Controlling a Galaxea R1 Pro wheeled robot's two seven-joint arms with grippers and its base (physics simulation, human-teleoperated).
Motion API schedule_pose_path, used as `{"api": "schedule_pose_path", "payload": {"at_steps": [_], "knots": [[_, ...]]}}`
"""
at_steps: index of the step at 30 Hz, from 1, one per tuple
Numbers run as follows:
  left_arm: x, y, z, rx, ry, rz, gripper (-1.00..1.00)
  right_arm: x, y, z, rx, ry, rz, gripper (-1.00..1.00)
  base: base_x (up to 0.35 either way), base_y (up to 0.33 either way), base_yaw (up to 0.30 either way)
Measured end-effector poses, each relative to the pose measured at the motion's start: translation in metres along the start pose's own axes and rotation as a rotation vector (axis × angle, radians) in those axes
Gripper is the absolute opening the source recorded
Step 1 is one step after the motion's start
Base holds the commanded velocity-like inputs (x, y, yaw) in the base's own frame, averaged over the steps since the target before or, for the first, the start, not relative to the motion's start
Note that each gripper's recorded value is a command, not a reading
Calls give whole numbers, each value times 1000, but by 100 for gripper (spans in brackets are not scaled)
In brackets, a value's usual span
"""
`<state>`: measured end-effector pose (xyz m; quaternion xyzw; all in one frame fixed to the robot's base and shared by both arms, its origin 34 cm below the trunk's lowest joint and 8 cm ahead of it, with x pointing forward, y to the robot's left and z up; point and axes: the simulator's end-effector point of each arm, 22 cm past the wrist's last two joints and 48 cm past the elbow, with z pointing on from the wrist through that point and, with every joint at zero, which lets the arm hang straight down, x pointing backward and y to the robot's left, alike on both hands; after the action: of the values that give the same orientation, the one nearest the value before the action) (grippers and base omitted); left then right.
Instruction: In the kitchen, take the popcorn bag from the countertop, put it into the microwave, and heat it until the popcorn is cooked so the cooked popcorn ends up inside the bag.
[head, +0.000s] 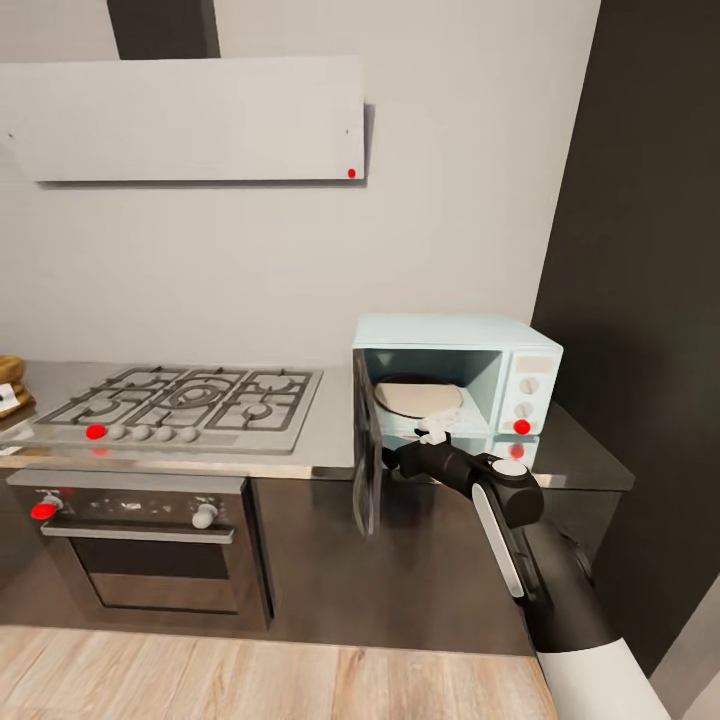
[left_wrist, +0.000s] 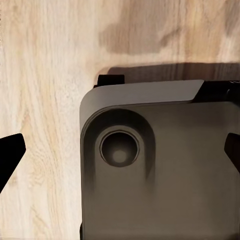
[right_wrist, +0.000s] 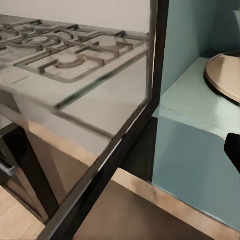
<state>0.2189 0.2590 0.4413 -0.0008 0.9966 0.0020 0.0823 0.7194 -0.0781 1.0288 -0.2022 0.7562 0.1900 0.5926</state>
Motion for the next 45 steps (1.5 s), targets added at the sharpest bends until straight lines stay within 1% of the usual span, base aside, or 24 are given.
{"api": "schedule_pose_path", "payload": {"at_steps": [5,20,45], "knots": [[0,0,0,0,0,0,100,0,0,0,0,0,0,100,0,0,9],[0,0,0,0,1,0,100,0,0,0,0,0,1,100,0,0,97],[1,0,0,0,2,0,100,1,0,0,-2,2,2,100,0,0,11]]}}
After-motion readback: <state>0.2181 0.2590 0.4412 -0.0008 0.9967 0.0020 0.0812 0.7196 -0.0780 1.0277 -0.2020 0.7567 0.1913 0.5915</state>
